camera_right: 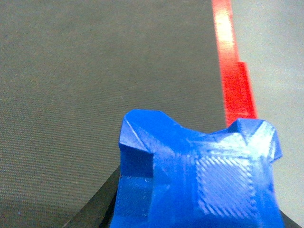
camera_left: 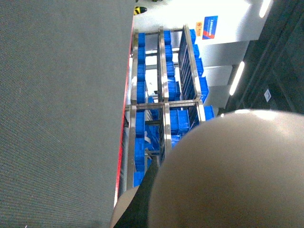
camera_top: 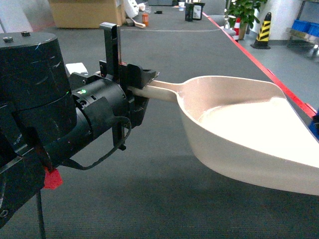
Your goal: Place part in tray to right shelf
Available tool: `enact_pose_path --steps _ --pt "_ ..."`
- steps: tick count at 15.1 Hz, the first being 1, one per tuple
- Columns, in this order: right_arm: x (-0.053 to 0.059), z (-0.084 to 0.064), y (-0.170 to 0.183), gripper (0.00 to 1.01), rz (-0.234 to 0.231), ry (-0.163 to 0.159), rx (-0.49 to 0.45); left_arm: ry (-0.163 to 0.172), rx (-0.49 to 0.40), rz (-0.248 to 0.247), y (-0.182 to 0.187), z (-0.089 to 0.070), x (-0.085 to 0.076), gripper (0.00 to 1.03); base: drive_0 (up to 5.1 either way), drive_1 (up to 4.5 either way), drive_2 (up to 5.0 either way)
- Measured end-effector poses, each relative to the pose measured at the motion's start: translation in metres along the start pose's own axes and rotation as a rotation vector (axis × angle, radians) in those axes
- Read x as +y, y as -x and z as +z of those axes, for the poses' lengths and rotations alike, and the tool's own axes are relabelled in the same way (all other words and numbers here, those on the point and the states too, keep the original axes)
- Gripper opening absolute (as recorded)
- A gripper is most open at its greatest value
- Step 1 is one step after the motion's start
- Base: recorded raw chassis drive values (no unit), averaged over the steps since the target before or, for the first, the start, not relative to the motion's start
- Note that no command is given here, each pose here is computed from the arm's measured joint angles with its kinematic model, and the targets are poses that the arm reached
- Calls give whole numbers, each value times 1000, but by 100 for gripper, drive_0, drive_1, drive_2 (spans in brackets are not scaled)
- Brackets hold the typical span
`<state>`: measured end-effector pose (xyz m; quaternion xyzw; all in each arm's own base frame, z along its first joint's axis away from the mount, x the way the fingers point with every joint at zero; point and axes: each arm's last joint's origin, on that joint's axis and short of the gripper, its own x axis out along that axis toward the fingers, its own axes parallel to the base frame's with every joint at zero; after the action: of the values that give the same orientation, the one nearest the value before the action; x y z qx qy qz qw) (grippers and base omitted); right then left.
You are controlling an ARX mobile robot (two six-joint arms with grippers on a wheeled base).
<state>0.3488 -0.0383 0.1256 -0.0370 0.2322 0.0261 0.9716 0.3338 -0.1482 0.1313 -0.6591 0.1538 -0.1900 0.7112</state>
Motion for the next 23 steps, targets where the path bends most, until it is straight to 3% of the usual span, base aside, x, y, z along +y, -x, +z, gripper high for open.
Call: enact_pose_path --steps 2,4,5,6,7,8,15,18,19,20,21,22,23 --pt "-10 9 31 47 -39 -22 -29 0 0 0 0 0 0 13 0 0 0" --pt "0 31 68 47 -3 -41 -106 0 0 0 0 0 0 13 0 0 0" --pt "11 47 82 47 30 -38 -166 0 1 0 0 0 0 13 0 0 0" --pt "28 64 98 47 95 -34 -237 0 1 0 0 0 0 13 0 0 0" --pt "51 78 108 47 172 -33 -287 0 0 0 0 0 0 13 0 0 0" --pt "75 84 107 47 245 -57 -281 0 0 0 0 0 0 13 0 0 0" --pt "109 77 96 47 347 -105 -206 0 0 0 0 0 0 13 0 0 0" --pt "150 70 82 47 446 -149 -113 0 0 0 0 0 0 13 0 0 0" --pt "159 70 81 52 454 -148 -108 0 0 0 0 0 0 13 0 0 0" --pt "162 71 81 67 449 -154 -110 1 0 0 0 0 0 13 0 0 0" --pt "146 81 97 100 326 -179 -196 -2 8 0 0 -2 0 13 0 0 0" --pt "124 83 125 98 97 -98 -337 -3 8 0 0 -2 0 13 0 0 0" --pt "91 61 148 98 -146 -6 -309 -3 7 1 0 -1 0 13 0 0 0"
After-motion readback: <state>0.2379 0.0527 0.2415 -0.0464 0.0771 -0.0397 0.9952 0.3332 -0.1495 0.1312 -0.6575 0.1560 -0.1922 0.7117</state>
